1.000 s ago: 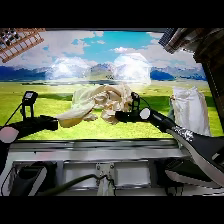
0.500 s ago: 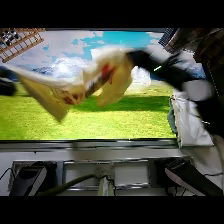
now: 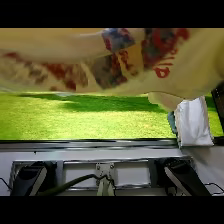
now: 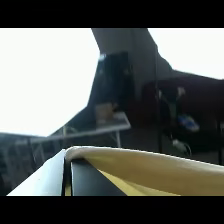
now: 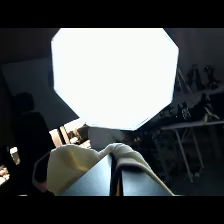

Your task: Fold the clothes and pants, and hang the long-sleeved shirts on hangers.

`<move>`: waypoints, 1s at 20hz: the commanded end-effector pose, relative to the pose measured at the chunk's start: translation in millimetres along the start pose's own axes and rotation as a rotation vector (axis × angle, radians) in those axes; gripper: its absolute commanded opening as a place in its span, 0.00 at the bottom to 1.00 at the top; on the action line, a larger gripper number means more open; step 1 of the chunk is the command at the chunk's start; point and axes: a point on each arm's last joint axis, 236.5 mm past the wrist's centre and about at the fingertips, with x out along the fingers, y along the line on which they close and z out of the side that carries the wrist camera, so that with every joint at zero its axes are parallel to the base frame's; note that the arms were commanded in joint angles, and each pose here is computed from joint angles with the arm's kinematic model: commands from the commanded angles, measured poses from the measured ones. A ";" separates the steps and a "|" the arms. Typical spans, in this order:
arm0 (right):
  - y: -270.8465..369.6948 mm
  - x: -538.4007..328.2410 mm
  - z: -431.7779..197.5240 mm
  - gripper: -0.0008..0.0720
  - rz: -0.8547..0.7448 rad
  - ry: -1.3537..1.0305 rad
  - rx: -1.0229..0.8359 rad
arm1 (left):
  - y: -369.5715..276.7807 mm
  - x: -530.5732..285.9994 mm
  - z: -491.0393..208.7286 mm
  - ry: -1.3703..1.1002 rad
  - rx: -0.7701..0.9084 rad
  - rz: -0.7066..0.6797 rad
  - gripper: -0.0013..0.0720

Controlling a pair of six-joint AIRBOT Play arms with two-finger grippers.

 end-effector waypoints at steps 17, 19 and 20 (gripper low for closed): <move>-224.5 12.7 -365.9 0.04 -0.578 0.736 0.369 | -97.0 168.4 -409.2 0.960 -0.049 -0.221 0.02; -265.5 32.6 -404.8 0.04 -0.629 0.702 0.370 | -117.2 179.9 -485.4 1.057 -0.040 -0.246 0.02; -288.4 43.5 -421.4 0.05 -0.653 0.670 0.364 | -127.9 180.8 -520.3 1.106 -0.072 -0.245 0.02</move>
